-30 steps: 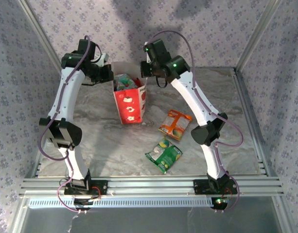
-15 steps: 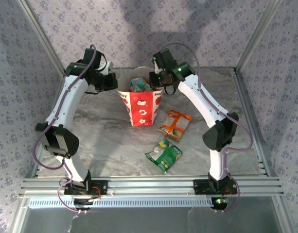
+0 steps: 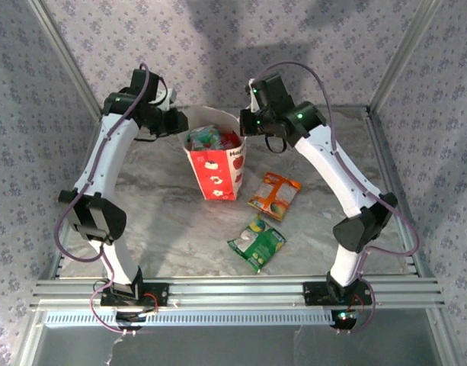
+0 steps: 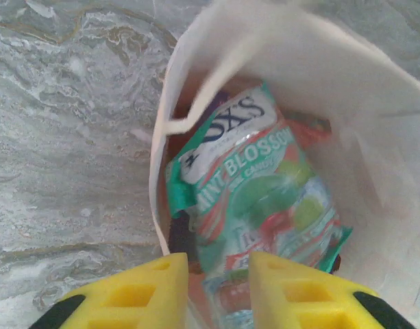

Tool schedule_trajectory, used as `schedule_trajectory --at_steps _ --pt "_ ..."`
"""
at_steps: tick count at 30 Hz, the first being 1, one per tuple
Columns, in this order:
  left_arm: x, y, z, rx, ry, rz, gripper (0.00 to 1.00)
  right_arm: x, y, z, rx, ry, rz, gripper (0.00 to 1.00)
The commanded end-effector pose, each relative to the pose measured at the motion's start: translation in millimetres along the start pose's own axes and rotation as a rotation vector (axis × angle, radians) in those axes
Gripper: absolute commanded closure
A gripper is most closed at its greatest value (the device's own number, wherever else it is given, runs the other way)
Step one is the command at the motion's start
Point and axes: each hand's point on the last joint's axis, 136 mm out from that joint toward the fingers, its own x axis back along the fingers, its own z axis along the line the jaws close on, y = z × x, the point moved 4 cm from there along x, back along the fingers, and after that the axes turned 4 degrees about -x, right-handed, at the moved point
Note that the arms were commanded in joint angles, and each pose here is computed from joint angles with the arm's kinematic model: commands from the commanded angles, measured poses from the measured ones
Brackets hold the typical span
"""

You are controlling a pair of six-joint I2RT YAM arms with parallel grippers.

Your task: Place the snacks into the paper bag

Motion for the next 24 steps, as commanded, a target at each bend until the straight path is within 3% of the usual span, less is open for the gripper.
schedule_trajectory --at_steps 1,8,16,20,24 --pt "-3 -3 -9 -0.008 -0.004 0.038 0.68 26 11 0 0.006 0.002 -0.082 0.96" --pt "-7 -3 -7 -0.021 0.100 0.069 0.66 28 4 -5 0.014 -0.009 -0.076 0.96" --pt "-17 -13 -9 -0.044 0.132 0.124 0.66 15 -5 -14 0.006 -0.026 -0.037 0.94" --pt "-26 -17 -11 -0.061 0.133 0.157 0.70 17 -4 -17 -0.002 -0.030 -0.039 0.91" --pt "-33 -19 -8 -0.049 0.158 0.175 0.84 19 -7 -21 -0.008 -0.037 -0.037 0.84"
